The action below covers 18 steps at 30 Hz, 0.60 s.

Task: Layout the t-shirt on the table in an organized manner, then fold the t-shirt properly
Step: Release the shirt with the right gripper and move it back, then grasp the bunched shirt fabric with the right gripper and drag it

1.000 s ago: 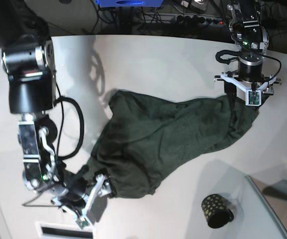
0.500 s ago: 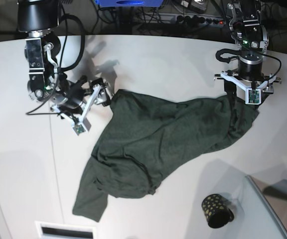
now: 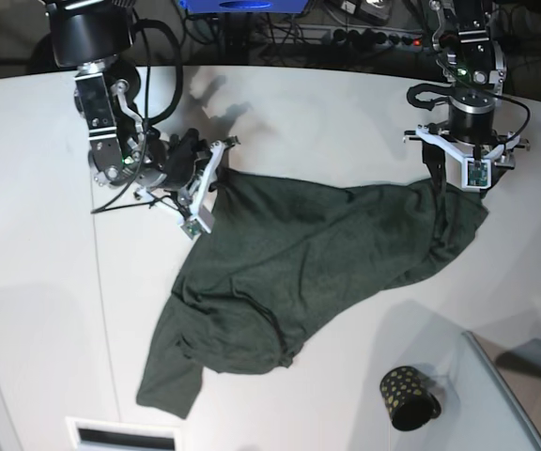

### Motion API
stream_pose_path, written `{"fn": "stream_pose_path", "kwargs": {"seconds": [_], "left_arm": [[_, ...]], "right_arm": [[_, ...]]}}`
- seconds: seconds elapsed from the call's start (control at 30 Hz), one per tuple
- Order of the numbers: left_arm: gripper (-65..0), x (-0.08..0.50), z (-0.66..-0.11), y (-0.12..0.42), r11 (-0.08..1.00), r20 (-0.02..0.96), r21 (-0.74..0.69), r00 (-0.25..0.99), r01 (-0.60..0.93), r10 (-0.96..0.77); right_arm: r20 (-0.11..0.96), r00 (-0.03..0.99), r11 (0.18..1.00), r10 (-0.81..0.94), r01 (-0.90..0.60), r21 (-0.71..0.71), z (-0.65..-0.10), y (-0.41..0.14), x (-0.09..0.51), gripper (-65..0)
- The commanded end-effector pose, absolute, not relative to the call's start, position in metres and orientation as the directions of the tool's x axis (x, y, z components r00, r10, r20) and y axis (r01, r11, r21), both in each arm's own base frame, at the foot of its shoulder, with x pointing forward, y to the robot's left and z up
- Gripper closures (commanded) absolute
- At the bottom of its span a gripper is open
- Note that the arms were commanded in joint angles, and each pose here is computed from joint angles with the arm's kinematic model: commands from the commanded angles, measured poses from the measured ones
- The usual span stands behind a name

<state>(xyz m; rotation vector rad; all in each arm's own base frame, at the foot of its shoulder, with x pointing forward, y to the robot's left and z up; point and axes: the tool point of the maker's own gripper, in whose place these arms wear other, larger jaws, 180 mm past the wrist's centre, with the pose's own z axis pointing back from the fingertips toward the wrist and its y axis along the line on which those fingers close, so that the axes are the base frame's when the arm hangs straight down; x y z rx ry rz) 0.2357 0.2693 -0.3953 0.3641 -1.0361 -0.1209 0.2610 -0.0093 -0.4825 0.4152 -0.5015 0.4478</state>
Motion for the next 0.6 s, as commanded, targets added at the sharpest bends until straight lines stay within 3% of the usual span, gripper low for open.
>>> {"fn": "stream_pose_path", "kwargs": {"seconds": [0.0,0.4,0.57], "left_arm": [[-37.5,0.238,-0.385,0.275,0.925,0.828,0.37,0.481,-0.083,-0.288],[-37.5,0.241,-0.384,0.272,0.927,0.832,0.367,0.474,-0.079,-0.289],[-37.5,0.242,-0.384,0.271,0.926,0.831,0.37,0.473,-0.075,-0.294]], "right_arm": [[0.579,0.762,0.817,0.29,-0.512,0.265,-0.469,-0.005,0.268,-0.9],[0.642,0.61,0.741,0.464,-0.665,0.095,-0.379,-0.009,0.23,-0.6],[0.507,0.678,0.74,0.532,-0.664,0.11,-0.402,-0.022,0.21,-1.8]]}}
